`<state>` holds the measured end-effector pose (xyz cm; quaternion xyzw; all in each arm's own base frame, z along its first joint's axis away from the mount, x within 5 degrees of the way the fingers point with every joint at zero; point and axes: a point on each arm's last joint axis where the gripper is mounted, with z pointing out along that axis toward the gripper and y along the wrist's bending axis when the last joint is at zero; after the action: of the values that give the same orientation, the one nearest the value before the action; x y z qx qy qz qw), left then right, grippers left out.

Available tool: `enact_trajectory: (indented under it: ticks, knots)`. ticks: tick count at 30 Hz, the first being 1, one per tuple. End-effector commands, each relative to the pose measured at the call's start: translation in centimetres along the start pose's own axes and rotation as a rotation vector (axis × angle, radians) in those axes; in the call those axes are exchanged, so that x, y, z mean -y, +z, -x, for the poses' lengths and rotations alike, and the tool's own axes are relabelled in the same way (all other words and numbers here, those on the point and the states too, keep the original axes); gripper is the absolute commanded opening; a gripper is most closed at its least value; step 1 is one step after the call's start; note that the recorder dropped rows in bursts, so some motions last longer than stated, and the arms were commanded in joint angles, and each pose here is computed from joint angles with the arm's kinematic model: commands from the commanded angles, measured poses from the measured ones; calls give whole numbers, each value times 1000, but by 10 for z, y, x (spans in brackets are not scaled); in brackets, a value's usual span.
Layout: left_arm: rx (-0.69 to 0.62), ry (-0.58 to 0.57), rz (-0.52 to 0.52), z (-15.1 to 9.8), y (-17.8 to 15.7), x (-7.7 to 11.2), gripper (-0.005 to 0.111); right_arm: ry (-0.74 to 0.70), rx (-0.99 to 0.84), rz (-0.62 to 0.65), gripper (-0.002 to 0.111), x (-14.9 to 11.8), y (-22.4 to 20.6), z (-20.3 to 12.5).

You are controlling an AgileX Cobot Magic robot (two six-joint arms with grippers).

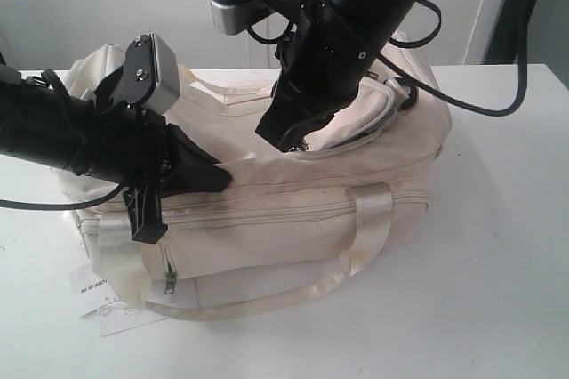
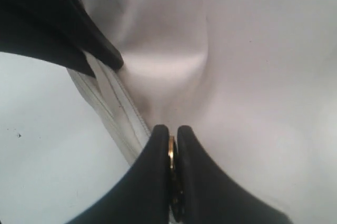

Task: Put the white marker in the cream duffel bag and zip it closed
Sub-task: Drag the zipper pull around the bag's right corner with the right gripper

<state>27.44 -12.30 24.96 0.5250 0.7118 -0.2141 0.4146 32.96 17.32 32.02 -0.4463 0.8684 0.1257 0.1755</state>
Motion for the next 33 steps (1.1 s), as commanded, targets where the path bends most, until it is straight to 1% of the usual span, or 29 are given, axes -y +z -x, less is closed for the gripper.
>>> enact_trajectory:
  ticks: [1,9,13,16,19,25,33]
  knots:
    - [-16,0,11,-2,0,-1,0,-42,-63,-100,0,7,-16,-11]
    - [-21,4,11,-3,0,-2,0,9,-59,-119,0,17,-22,-17]
    - [-71,-1,24,-7,-1,-3,0,53,-59,-129,0,21,-23,-20]
    - [-97,-7,43,-8,-4,-3,0,58,-60,-132,0,23,-24,-20]
    - [-100,14,39,-6,-6,-2,0,61,-61,-135,0,24,-24,-21]
    - [-97,12,35,-6,-7,-1,0,64,-57,-130,0,24,-24,-21]
    - [-100,16,32,-6,-7,0,0,51,-88,-177,0,28,-25,-24]
